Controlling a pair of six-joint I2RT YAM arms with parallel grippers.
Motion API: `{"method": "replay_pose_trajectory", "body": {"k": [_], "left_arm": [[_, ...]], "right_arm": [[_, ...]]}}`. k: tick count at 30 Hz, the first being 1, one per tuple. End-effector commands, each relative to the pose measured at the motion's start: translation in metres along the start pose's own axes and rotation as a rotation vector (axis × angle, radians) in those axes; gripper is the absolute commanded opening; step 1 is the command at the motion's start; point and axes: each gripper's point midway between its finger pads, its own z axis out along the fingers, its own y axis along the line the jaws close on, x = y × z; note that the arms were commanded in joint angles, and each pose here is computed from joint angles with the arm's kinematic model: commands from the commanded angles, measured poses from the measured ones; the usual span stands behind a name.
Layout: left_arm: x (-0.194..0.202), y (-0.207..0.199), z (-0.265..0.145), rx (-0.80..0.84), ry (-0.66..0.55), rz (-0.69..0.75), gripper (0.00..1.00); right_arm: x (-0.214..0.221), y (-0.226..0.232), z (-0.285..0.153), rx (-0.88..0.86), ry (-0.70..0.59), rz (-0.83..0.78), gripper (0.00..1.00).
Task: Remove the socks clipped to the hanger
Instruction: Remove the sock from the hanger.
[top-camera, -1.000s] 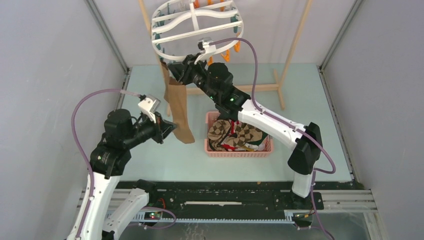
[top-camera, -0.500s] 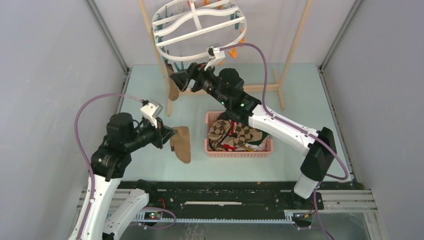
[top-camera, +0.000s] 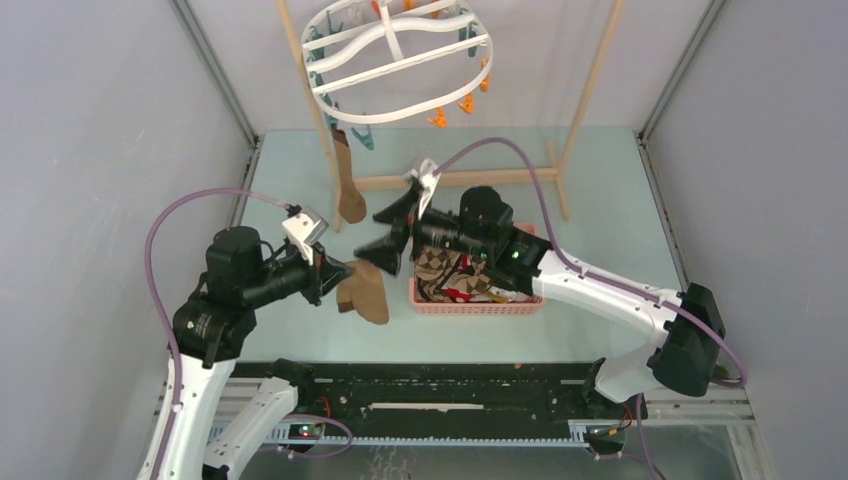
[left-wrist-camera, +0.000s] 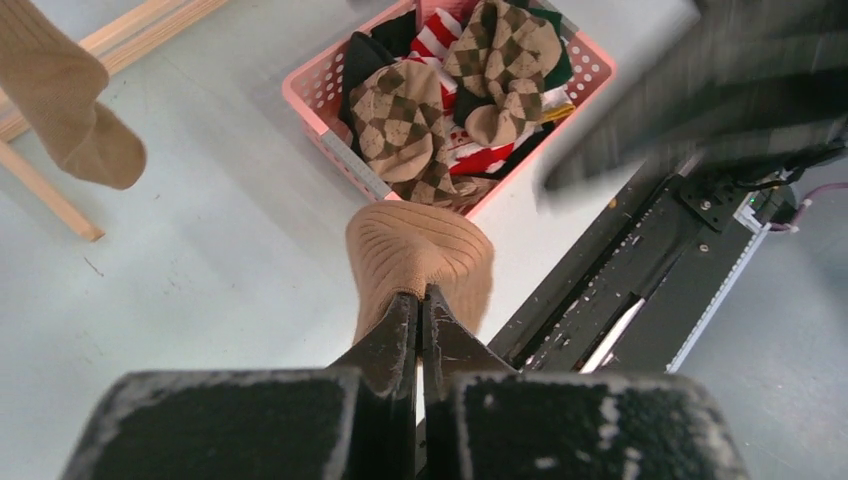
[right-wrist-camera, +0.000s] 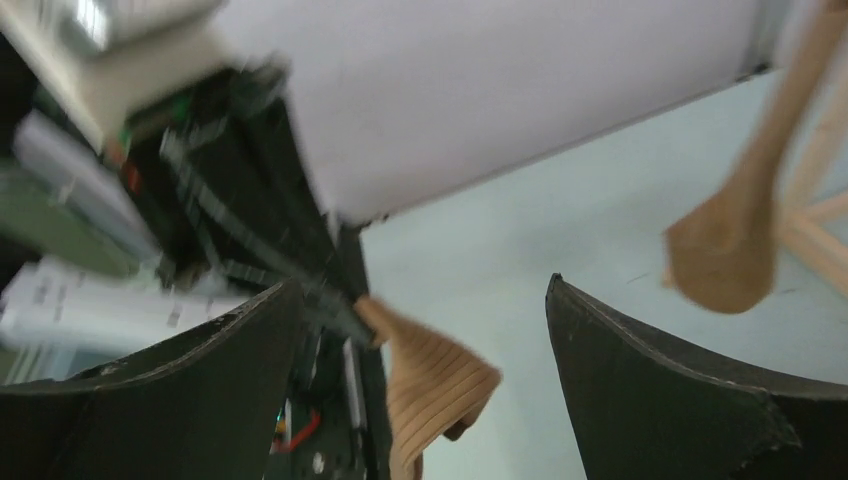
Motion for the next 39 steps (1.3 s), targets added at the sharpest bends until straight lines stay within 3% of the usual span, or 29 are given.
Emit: {"method": "replay_pose_trajectory", "body": {"k": [1,14,19,22,24,26,27,29,34,39], "left_arm": [[-0.021,-0.022,-0.015,0.096,-0.042,0.109,0.0],[-0.028,-0.051,-0.034,0.218,-0.052,0.144,0.0],[-0.027,-0.055,-0.035,0.234,-0.05,0.129,0.0],[-0.028,-0.054,-0.034,0.231,-0.051,0.118,0.01],[-0.031,-0.053,-0.034,0.22,-0.057,0.109,0.13],[-0.034,-0.051,-0.033,0.207,-0.062,0.105,0.49],[-0.036,-0.05,-0.033,0.201,-0.063,0.1,0.65],[-0.04,-0.044,-0.031,0.174,-0.061,0.085,0.97],[-0.049,-0.026,-0.025,0.09,-0.06,0.047,1.0],[-0.05,0.003,-0.017,0.011,-0.078,-0.041,1.0]], "right_arm": [[0.04,0.042,-0.019,-0.221,0.106,-0.186,1.0],[0.075,0.067,-0.01,-0.387,0.108,-0.318,0.98],[0.076,0.071,-0.008,-0.369,0.103,-0.332,0.82],[0.079,0.072,-0.013,-0.372,0.131,-0.313,0.57],[0.084,0.072,-0.019,-0.366,0.167,-0.295,0.42],[0.092,0.07,-0.025,-0.362,0.214,-0.283,0.09],[0.098,0.068,-0.03,-0.36,0.249,-0.267,0.0],[0.102,0.058,-0.037,-0.319,0.281,-0.218,0.0],[0.1,0.016,-0.06,-0.121,0.286,-0.12,0.0],[0.099,-0.056,-0.107,0.201,0.268,0.043,0.01]]}}
